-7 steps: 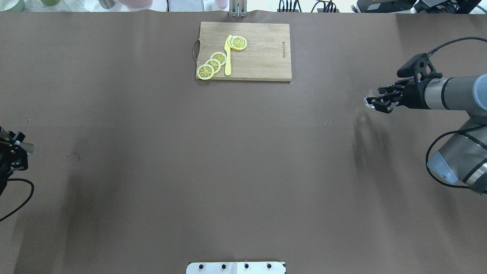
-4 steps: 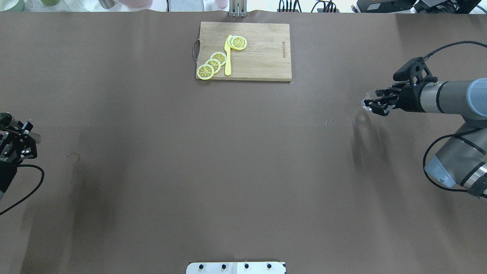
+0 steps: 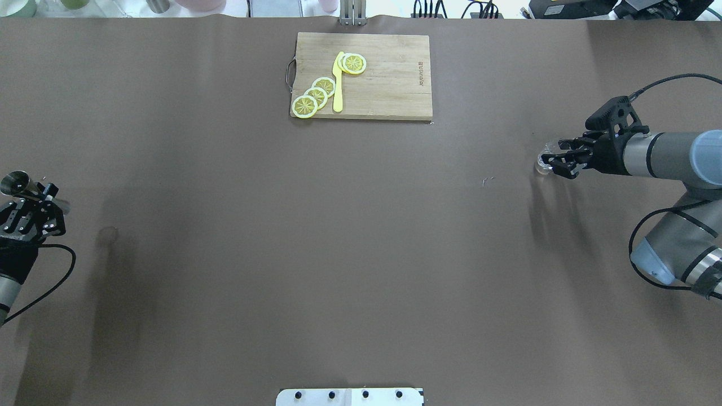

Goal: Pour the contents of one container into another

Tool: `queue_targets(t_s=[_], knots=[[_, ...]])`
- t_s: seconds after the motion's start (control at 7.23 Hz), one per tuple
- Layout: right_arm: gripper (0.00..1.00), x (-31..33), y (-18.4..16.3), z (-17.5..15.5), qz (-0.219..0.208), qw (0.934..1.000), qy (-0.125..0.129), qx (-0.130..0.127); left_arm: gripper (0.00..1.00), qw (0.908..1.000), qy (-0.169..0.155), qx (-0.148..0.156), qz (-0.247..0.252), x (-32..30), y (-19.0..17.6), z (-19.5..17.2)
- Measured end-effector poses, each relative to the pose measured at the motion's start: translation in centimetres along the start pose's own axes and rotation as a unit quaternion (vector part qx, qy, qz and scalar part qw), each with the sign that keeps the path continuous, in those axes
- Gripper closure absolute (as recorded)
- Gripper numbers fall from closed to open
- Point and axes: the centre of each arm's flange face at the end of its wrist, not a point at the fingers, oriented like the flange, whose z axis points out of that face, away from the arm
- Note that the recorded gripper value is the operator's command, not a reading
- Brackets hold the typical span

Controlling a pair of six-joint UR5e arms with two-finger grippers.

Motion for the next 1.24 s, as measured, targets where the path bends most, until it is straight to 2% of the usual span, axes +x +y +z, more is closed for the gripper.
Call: queue_targets(t_s=[0.14, 0.28, 0.41, 0.55, 0.69, 0.83, 0.97, 1.24], knots=[[1.00, -0.1, 0.1, 0.2, -0.001, 1.0000, -0.001, 0.000, 1.00, 1.0000, 0.001, -0.001, -0.004, -0.1, 0.5, -0.2], [0.86, -0.2, 0.2, 0.3, -0.001, 1.0000, -0.002, -0.001, 1.00, 0.9999, 0.001, -0.002, -0.010, -0.1, 1.0, -0.5], [0.59, -0.3, 0.2, 0.3, -0.002, 1.0000, -0.003, -0.001, 1.00, 0.9999, 0.001, -0.003, -0.011, -0.2, 1.4, -0.8], [0.45, -0.4, 0.2, 0.3, -0.002, 1.0000, -0.003, -0.001, 1.00, 0.9999, 0.001, -0.004, -0.011, -0.4, 1.8, -0.9], [0.37, -0.6, 0.1, 0.3, -0.002, 1.0000, -0.004, 0.000, 0.98, 0.9999, 0.001, -0.006, -0.011, -0.5, 2.1, -1.0], [0.24, -0.7, 0.0, 0.3, -0.003, 1.0000, -0.006, 0.001, 0.92, 0.9999, 0.000, -0.007, -0.008, -0.7, 2.4, -1.0], [0.01, -0.8, -0.1, 0.3, -0.004, 1.0000, -0.008, 0.001, 0.88, 1.0000, -0.001, -0.008, -0.005, -1.0, 2.7, -1.0], [0.01, -1.1, -0.5, 0.5, -0.005, 0.9999, -0.011, 0.001, 0.81, 0.9999, -0.003, -0.010, -0.002, -1.2, 3.4, -0.9]])
